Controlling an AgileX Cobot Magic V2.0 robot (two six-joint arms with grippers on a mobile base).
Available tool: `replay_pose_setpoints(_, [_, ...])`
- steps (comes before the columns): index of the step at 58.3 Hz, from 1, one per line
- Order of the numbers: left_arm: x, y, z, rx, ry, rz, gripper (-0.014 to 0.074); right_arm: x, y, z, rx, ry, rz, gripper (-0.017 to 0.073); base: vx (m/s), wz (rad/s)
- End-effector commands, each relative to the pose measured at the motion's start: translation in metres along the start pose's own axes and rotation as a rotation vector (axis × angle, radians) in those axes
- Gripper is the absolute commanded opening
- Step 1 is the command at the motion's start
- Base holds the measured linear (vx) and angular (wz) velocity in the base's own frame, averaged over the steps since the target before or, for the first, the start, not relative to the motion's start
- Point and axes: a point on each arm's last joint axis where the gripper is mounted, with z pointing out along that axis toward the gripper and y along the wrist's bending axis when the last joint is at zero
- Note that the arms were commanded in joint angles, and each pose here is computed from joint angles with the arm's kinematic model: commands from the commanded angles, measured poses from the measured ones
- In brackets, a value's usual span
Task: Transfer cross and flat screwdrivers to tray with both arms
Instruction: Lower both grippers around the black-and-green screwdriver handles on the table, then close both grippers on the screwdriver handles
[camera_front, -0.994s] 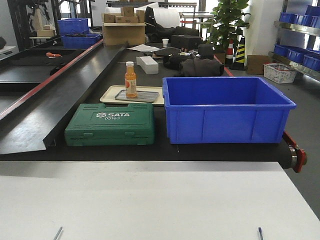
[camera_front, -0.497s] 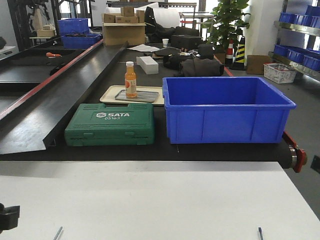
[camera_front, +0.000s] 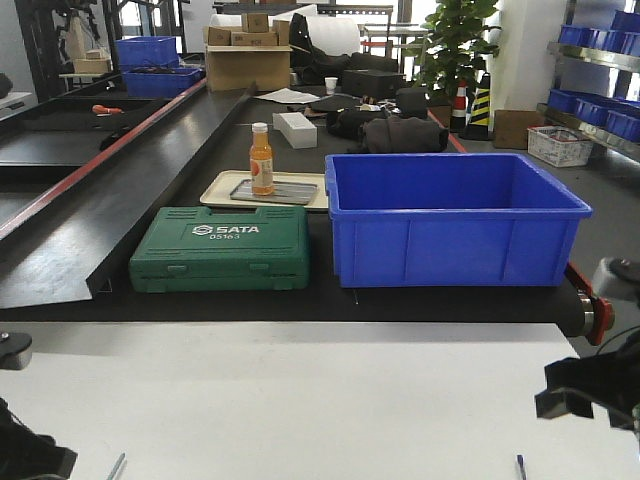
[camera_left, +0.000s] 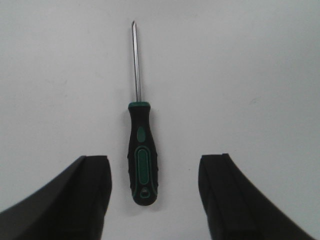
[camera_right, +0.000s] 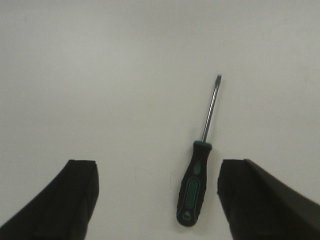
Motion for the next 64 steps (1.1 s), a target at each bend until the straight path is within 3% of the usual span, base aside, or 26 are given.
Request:
replay_pose_setpoints(1, [-0.006, -0.001, 0.001, -0.011, -0.064, 0.005, 0.0519, -0.008, -0.001, 0.011, -0.004, 0.028, 0.038, 0.0509, 0.00, 0.00])
replay_pose_setpoints(10, [-0.001, 0.001, 0.016, -0.011, -0.046, -0.006, 0.0519, -0.003, -0.005, 0.056, 0.006, 0.193, 0.074, 0.0503, 0.00, 0.00])
replay_pose_setpoints(17, [-0.002, 0.001, 0.020, -0.013, -0.046, -0.007, 0.0519, 0.002, -0.003, 0.086, 0.059, 0.267, 0.102, 0.0503, 0.00, 0.00])
replay_pose_setpoints(28, [-0.004, 0.002, 0.019, -0.017, -0.070, -0.007, 0.0519, 0.009, 0.009, 0.119, 0.181, 0.301, 0.028, 0.0495, 0.00, 0.00])
replay_pose_setpoints(39, [-0.004, 0.002, 0.019, -0.017, -0.070, -0.007, 0.0519, 0.012, 0.006, 0.135, 0.255, 0.322, 0.040, 0.0494, 0.00, 0.00])
replay_pose_setpoints(64, [-0.004, 0.002, 0.019, -0.018, -0.073, -0.007, 0.0519, 0.022, -0.001, 0.165, 0.266, 0.391, 0.028, 0.0494, 0.00, 0.00])
